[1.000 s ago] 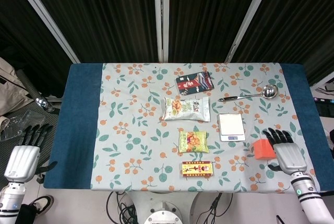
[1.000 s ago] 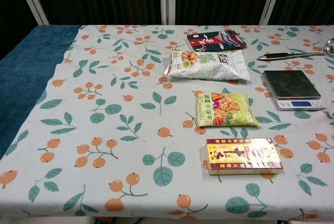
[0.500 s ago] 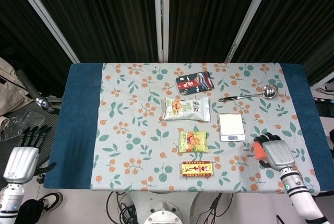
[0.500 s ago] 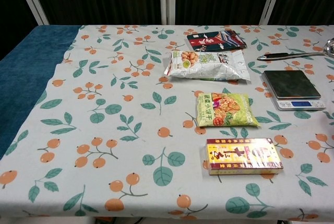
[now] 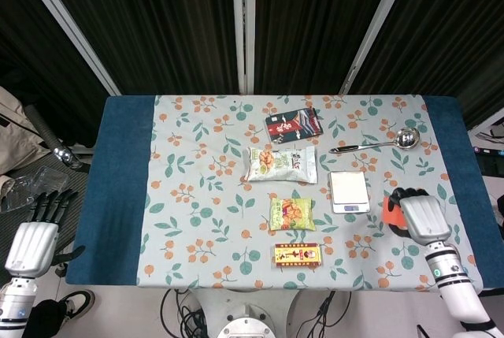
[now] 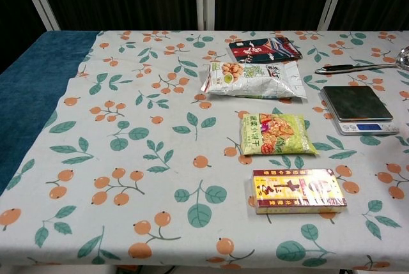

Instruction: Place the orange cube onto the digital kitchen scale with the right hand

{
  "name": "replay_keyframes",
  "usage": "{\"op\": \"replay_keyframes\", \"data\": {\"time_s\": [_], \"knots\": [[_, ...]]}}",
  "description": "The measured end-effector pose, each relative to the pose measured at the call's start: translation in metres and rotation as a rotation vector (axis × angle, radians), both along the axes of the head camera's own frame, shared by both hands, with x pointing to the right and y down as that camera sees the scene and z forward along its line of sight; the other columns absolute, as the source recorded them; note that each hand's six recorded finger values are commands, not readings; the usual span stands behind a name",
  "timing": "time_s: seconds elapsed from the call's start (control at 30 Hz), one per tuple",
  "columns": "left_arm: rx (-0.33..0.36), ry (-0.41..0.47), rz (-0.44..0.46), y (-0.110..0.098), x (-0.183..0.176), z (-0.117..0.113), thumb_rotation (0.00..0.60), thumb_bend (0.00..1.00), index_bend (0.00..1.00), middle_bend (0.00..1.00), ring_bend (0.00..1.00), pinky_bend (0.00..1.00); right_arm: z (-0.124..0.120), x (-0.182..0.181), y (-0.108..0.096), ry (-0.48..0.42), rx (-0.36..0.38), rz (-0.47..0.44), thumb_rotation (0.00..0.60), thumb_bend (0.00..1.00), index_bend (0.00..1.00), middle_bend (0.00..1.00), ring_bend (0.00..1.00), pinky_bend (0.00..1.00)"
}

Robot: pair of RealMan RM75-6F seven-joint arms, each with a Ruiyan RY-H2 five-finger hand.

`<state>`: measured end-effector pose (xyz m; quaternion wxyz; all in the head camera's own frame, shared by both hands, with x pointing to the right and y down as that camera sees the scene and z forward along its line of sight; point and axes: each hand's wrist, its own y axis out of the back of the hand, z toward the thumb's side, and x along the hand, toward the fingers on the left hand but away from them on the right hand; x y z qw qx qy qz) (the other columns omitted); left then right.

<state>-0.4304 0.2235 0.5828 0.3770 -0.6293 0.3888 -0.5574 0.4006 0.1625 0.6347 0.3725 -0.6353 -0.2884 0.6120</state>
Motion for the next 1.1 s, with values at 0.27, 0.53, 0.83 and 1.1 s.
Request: {"op": "replay_keyframes", "data": {"time_s": [0.27, 0.53, 0.83, 1.1], "knots": [[-0.002, 0.0, -0.014, 0.002, -0.004, 0.0, 0.6, 0.07, 0.08, 0.05, 0.0, 0.0, 0.011, -0.034, -0.033, 0.009, 0.006, -0.057, 0.6, 0.23, 0.55, 0.41, 0.34, 0.39], [-0.018, 0.015, -0.033, 0.003, -0.011, 0.002, 0.6, 0.07, 0.08, 0.05, 0.0, 0.0, 0.034, -0.066, -0.057, 0.053, -0.047, -0.086, 0.6, 0.22, 0.53, 0.4, 0.33, 0.38], [-0.016, 0.025, -0.044, 0.003, -0.015, 0.003, 0.6, 0.07, 0.08, 0.05, 0.0, 0.0, 0.058, -0.089, -0.07, 0.08, -0.131, -0.09, 0.6, 0.15, 0.43, 0.36, 0.32, 0.38], [-0.017, 0.033, -0.049, 0.002, -0.018, 0.003, 0.6, 0.07, 0.08, 0.05, 0.0, 0.0, 0.066, -0.099, -0.073, 0.082, -0.182, -0.095, 0.6, 0.04, 0.24, 0.2, 0.15, 0.27]]}}
